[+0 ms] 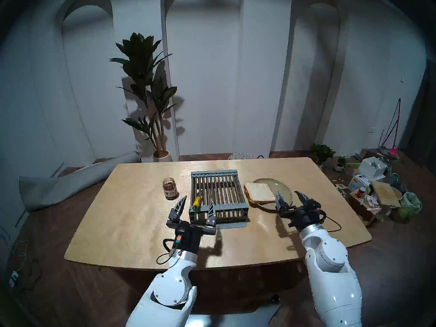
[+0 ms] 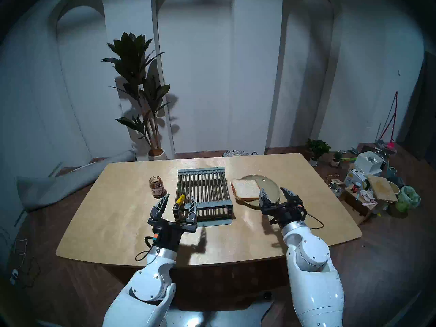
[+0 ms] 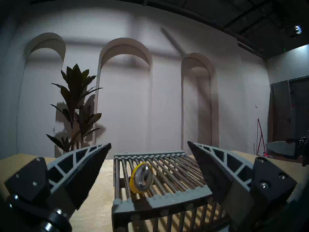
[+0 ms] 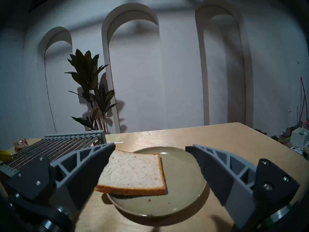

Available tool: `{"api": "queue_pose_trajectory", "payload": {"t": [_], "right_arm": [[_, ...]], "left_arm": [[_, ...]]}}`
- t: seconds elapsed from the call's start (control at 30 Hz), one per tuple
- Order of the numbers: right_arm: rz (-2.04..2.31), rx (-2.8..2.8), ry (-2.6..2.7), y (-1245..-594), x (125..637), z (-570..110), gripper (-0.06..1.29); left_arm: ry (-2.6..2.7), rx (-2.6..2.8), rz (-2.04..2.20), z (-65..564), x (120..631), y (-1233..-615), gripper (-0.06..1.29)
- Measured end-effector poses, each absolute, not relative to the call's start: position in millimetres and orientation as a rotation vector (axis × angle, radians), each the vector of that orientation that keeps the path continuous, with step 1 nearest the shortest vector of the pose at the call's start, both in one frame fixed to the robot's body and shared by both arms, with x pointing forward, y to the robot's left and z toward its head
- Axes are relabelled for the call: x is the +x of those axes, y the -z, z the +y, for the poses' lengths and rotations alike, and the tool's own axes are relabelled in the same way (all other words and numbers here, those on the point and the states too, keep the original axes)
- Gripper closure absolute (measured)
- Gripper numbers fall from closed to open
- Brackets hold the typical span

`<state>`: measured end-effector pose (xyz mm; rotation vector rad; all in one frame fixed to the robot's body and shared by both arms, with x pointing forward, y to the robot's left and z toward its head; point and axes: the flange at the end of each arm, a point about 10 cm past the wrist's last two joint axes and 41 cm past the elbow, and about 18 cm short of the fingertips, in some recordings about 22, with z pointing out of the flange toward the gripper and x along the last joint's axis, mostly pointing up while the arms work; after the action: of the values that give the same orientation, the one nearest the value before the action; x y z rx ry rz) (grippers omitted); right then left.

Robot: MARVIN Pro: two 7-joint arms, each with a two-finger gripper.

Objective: Spread jam over the slice of bread with the knife

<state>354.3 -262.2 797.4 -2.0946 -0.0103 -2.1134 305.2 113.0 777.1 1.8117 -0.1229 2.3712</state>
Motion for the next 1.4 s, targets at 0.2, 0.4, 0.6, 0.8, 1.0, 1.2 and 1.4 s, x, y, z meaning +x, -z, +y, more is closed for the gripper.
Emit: {"api": "queue_pose_trajectory", "payload": {"t": [0.2, 0.4, 0.6, 0.8, 1.0, 1.2, 1.4], "right_arm": [[-0.015, -2.092, 2.117, -799, 354, -267, 0.0], [-0.017, -2.091, 2.119, -799, 353, -270, 0.0], [-0.016, -2.092, 2.122, -799, 353, -273, 0.0], [-0.013, -2.096, 2.122, -799, 350, -276, 0.0], [-0.008, -2.102, 2.118, -797, 348, -276, 0.0], [0.002, -2.102, 2.119, -797, 347, -276, 0.0], [0.011, -2.1, 2.123, -797, 346, -276, 0.0]], "left_arm": [[-2.385, 1.859, -0.088, 109, 310, -766, -0.02], [-2.412, 1.874, -0.083, 105, 314, -760, -0.02], [-2.442, 1.862, -0.068, 103, 320, -762, -0.02], [-2.461, 1.852, -0.044, 101, 326, -765, -0.02], [-2.467, 1.852, -0.022, 100, 330, -765, -0.02], [-2.456, 1.86, 0.008, 99, 333, -763, -0.02], [-2.444, 1.865, 0.033, 99, 334, -762, 0.44]]}}
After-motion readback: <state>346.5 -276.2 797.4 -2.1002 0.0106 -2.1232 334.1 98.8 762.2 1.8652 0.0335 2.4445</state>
